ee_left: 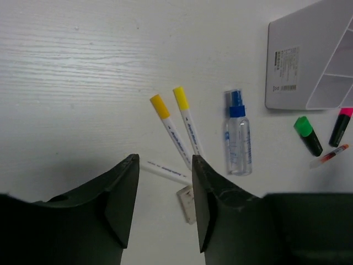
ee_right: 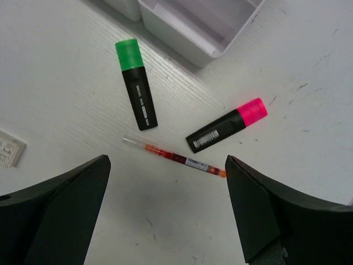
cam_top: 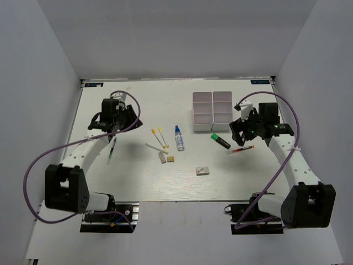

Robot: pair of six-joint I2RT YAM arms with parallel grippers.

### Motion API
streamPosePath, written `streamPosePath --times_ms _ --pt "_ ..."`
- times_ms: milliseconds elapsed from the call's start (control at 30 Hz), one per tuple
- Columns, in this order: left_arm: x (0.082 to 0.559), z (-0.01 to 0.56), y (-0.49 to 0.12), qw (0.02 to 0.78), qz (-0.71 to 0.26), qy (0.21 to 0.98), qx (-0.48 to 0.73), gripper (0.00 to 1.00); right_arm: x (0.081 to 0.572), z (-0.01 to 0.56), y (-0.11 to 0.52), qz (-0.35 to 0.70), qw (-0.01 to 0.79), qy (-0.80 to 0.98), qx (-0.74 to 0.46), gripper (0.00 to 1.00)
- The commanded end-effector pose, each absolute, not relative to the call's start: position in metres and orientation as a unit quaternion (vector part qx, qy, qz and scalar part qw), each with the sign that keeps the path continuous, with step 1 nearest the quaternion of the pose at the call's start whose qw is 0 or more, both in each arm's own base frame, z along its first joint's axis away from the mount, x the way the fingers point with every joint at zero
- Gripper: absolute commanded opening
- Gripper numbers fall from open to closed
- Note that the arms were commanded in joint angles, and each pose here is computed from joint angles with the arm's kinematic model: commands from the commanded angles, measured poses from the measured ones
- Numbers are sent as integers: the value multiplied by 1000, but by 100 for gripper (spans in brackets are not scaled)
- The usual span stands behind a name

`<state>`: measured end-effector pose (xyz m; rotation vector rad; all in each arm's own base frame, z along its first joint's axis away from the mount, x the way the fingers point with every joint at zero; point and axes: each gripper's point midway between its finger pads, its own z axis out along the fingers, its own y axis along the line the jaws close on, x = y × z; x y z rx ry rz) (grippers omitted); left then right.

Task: Sort the stationery into containers
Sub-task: Grab a piece of stationery with the left arm

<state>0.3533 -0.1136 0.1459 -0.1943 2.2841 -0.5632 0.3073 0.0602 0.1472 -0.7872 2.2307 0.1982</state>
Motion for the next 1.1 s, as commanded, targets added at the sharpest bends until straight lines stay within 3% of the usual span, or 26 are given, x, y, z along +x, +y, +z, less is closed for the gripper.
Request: streamPosePath --times_ms 0,33,67,100,133,167,267,333,433,800,1067 --pt "376 146 -124 365 -235 897 -81 58 289 137 61 90 336 875 -337 90" --pt "384 150 -129 363 -237 898 -77 58 288 135 62 95 336 875 -334 83" --pt "388 144 -130 351 -233 903 -80 59 286 136 64 102 340 874 -333 38" --pt "387 133 -128 324 -221 915 -97 59 289 133 64 103 348 876 -318 20" --pt "396 124 -132 305 -215 922 -104 59 289 133 66 107 350 878 -308 9" --pt "396 116 -131 290 -207 928 -113 59 290 136 65 104 357 878 -302 5" --pt "398 101 -145 248 -198 942 -113 57 293 129 62 100 357 883 -287 33" --pt "400 98 -153 232 -186 948 -118 51 297 128 59 95 359 887 -273 42" --pt "396 82 -165 197 -157 961 -118 45 301 126 61 102 359 890 -261 42" --pt "370 52 -176 144 -80 977 -133 49 305 122 61 106 362 893 -244 42" --pt "377 43 -186 142 -77 977 -139 49 301 121 63 115 362 894 -239 42"
